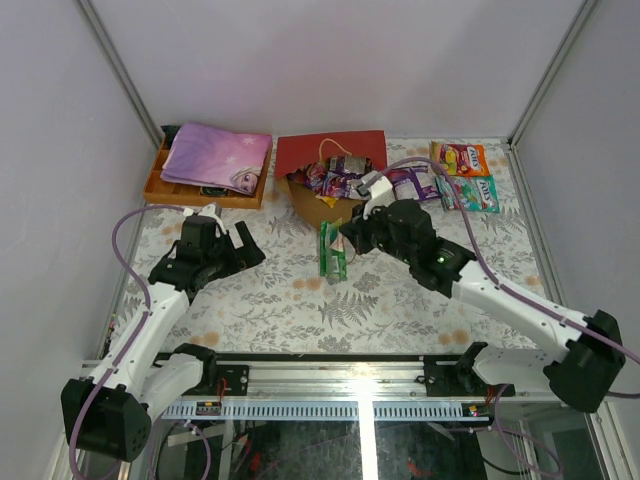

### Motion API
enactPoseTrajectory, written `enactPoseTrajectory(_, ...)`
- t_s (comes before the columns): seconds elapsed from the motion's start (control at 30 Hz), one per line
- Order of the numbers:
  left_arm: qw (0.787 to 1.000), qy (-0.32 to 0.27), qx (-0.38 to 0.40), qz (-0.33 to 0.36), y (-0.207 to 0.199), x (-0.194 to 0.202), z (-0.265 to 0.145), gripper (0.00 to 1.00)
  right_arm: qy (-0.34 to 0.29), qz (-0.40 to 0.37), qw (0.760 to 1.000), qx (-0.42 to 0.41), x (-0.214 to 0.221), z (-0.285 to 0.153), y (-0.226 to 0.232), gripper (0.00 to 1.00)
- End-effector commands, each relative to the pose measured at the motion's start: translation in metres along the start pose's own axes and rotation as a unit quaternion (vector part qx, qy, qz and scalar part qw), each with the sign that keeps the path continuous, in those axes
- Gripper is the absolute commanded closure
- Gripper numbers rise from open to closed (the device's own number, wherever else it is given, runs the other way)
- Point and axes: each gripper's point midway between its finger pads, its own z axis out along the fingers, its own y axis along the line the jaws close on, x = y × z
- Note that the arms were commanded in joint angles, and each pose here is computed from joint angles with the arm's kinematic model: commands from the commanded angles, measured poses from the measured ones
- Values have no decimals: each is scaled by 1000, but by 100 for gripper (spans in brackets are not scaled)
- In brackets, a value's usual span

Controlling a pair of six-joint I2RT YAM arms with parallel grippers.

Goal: Take the snacks out of the paper bag

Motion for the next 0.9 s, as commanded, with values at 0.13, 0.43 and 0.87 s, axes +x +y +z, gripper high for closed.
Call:
enactPoseTrajectory(0.13, 1000, -7, 5, 6, -3, -7, 2, 0, -72, -11, 985, 155, -42, -65, -53, 100)
enactPoseTrajectory(0.43, 1000, 5, 7, 5, -4, -3, 6, 0, -48, 132, 946, 292, -24, -121, -163, 100)
enactPoseTrajectory(0.87, 1000, 21, 19, 5, -7, 2, 10, 0, -70, 222, 873, 428, -17, -177, -258, 100)
